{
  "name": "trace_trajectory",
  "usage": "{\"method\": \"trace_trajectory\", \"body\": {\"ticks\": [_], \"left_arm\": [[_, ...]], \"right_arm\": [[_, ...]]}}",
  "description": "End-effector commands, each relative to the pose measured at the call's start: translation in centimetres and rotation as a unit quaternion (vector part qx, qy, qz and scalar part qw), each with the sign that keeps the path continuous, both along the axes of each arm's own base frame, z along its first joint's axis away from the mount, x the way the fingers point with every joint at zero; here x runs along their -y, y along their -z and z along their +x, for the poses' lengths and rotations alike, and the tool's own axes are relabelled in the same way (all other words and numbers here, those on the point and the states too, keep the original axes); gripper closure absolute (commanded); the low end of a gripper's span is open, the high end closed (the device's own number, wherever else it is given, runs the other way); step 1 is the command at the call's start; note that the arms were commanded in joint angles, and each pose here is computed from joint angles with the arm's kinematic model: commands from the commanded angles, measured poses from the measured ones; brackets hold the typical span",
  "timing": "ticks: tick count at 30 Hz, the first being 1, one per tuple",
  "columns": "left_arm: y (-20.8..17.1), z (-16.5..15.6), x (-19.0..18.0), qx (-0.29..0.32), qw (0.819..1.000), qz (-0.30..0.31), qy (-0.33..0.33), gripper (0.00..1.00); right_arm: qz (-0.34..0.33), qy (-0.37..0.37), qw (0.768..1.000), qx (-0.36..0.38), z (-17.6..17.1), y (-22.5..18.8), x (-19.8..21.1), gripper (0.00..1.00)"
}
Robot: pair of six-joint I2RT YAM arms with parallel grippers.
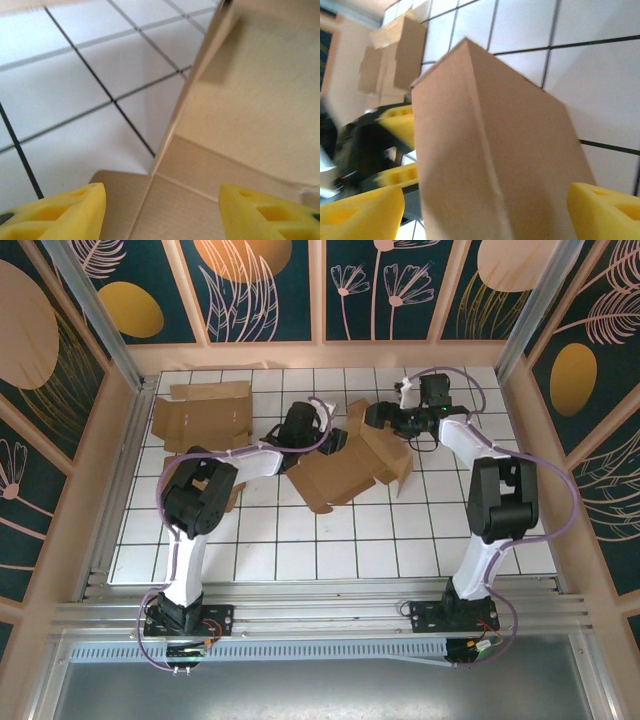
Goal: Fold the paper box
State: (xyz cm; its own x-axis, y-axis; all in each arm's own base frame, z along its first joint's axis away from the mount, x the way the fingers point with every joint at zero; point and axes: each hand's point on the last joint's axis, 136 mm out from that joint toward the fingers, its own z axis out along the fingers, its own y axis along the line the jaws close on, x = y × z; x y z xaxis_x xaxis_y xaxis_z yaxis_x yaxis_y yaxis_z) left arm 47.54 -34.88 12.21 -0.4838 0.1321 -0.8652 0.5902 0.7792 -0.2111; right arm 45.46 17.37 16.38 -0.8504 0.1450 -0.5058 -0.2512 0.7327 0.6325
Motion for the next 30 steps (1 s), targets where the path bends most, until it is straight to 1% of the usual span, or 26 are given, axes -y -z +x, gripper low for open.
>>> {"method": "trace_trajectory", "body": {"ticks": [1,3,4,6,8,10,13,16,17,19,20,21,22,24,25,26,28,30], "left_arm": [[-7.3,-0.3,-0.7,0.022,0.998,-0.050,-0.026,0.39],[-8.7,0.1,-1.5,-0.007,0.997,-0.053,-0.047,0.41],[-9.2,0.3,-1.5,-0.023,0.997,-0.057,-0.046,0.41],[-9.8,1.1,-1.0,-0.057,0.996,-0.060,-0.028,0.41],[-9.8,2.1,0.3,-0.091,0.995,-0.050,0.013,0.40],[-9.5,2.6,1.5,-0.107,0.992,-0.030,0.054,0.38],[-8.3,3.4,2.8,-0.132,0.987,-0.012,0.095,0.33],[-7.3,4.4,3.1,-0.157,0.982,-0.027,0.103,0.27],[-7.0,4.8,2.9,-0.164,0.981,-0.038,0.099,0.21],[-6.6,5.2,3.0,-0.169,0.979,-0.061,0.098,0.13],[-6.7,5.2,3.2,-0.166,0.977,-0.077,0.107,0.12],[-6.8,5.0,3.6,-0.166,0.974,-0.095,0.123,0.06],[-7.0,4.6,4.2,-0.168,0.969,-0.115,0.143,0.04],[-7.4,3.7,5.2,-0.182,0.954,-0.156,0.179,0.04],[-7.6,3.5,5.4,-0.186,0.950,-0.167,0.188,0.07],[-7.5,3.4,5.5,-0.193,0.947,-0.173,0.188,0.09],[-6.8,3.5,5.4,-0.199,0.948,-0.171,0.180,0.15],[-6.0,3.6,5.2,-0.204,0.949,-0.165,0.172,0.20]], "right_arm": [[-0.038,0.131,0.989,0.055,0.5,-7.2,3.8,0.15],[-0.044,0.240,0.969,0.031,-0.7,-8.6,6.8,0.18],[-0.036,0.289,0.957,0.003,-2.1,-8.8,7.9,0.18],[-0.019,0.356,0.933,-0.051,-5.2,-8.6,8.9,0.18],[0.005,0.378,0.921,-0.099,-8.7,-8.2,8.1,0.19],[0.026,0.390,0.911,-0.131,-11.3,-8.0,6.8,0.20],[0.051,0.402,0.898,-0.171,-13.3,-7.3,5.1,0.24],[0.057,0.408,0.890,-0.195,-13.1,-6.5,4.0,0.25],[0.051,0.410,0.890,-0.195,-12.7,-6.1,3.8,0.25],[0.039,0.415,0.888,-0.195,-11.9,-5.3,3.8,0.25],[0.034,0.414,0.890,-0.188,-11.3,-5.1,3.8,0.25],[0.031,0.411,0.892,-0.185,-10.8,-4.7,3.6,0.25],[0.028,0.411,0.892,-0.186,-10.4,-4.3,3.5,0.25],[0.027,0.408,0.894,-0.182,-9.4,-3.6,3.2,0.26],[0.021,0.417,0.891,-0.179,-9.1,-3.2,3.4,0.30],[0.020,0.417,0.893,-0.170,-8.6,-3.1,3.5,0.33],[0.022,0.424,0.891,-0.158,-8.0,-3.0,3.7,0.36],[0.022,0.427,0.892,-0.145,-7.4,-2.8,3.8,0.37]]}}
